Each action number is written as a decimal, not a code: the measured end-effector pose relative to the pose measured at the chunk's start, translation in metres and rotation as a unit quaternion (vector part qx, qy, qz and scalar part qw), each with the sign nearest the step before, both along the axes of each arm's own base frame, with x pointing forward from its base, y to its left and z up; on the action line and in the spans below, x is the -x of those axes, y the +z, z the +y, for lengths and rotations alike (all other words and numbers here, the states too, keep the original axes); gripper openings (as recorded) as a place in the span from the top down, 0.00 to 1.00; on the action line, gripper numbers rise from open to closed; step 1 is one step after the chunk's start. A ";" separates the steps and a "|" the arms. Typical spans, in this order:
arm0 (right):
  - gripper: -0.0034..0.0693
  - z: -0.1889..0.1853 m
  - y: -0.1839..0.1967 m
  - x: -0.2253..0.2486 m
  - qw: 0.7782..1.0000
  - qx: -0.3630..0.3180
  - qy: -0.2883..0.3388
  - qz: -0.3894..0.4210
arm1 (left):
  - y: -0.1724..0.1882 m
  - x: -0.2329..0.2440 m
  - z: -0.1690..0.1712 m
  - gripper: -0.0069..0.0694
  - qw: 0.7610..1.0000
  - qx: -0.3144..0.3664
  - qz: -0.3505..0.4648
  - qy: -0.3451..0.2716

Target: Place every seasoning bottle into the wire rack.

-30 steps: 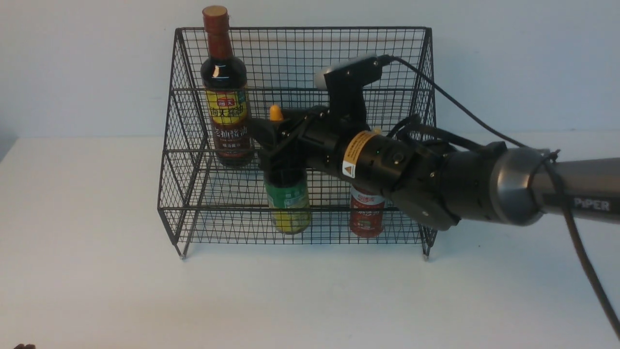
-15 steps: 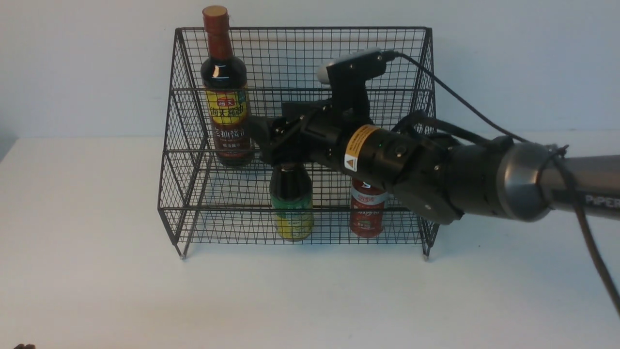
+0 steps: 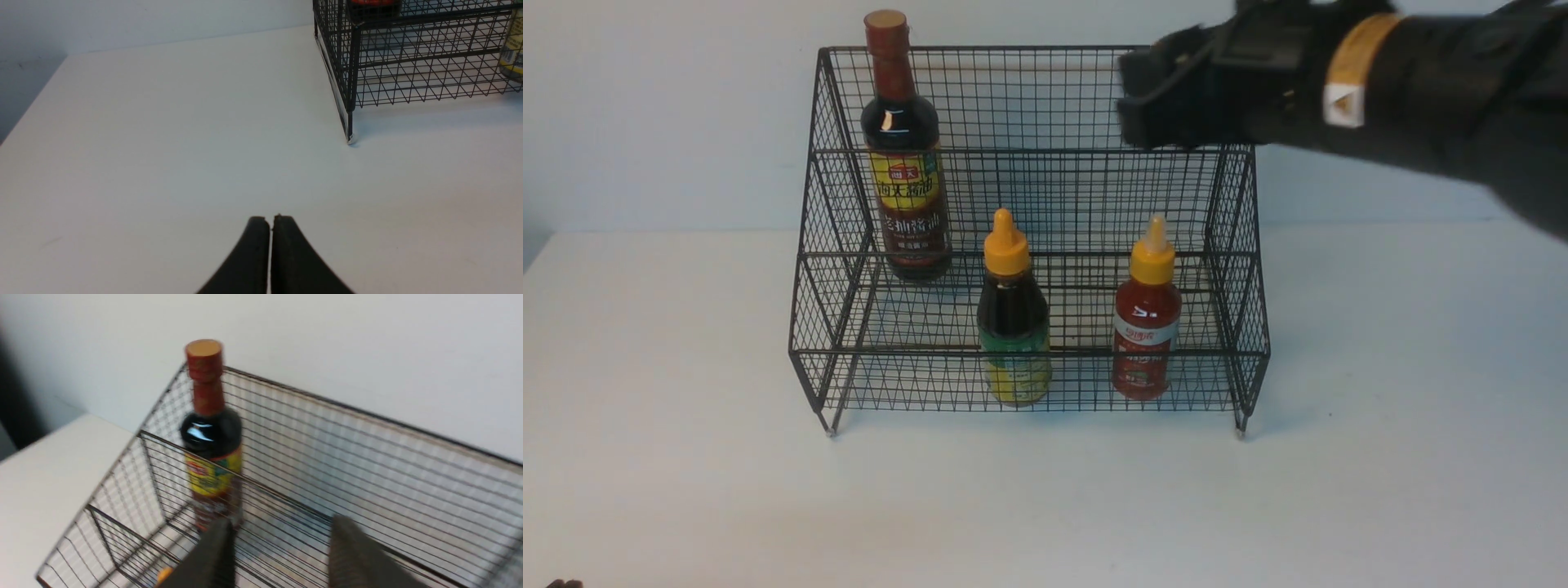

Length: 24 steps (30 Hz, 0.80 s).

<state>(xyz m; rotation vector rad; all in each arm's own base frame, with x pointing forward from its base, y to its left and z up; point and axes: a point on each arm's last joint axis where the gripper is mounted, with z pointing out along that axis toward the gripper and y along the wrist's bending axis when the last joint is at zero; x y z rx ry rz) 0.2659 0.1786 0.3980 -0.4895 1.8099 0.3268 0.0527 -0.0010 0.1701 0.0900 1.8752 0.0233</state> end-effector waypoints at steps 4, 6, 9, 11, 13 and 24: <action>0.95 -0.038 0.024 0.046 1.000 -0.004 -0.021 -0.012 | 0.000 0.000 0.000 0.92 1.000 0.000 0.000 0.000; 0.97 -0.054 0.026 0.068 0.999 -0.014 -0.021 -0.025 | 0.000 0.000 0.000 0.92 1.000 0.000 0.000 0.000; 0.97 -0.076 0.022 0.098 0.998 -0.042 -0.022 -0.041 | 0.000 0.000 0.000 0.92 1.000 0.000 0.000 0.000; 0.97 -0.091 0.013 0.114 0.996 -0.063 -0.030 -0.049 | 0.000 0.000 0.000 0.92 1.000 0.000 0.000 0.000; 0.97 -0.104 0.001 0.128 0.995 -0.073 -0.035 -0.061 | 0.000 0.000 0.000 0.92 1.000 0.000 0.000 0.000; 0.97 -0.150 -0.052 0.186 0.970 -0.132 -0.078 -0.187 | 0.000 0.000 0.000 0.92 1.000 0.000 0.000 0.000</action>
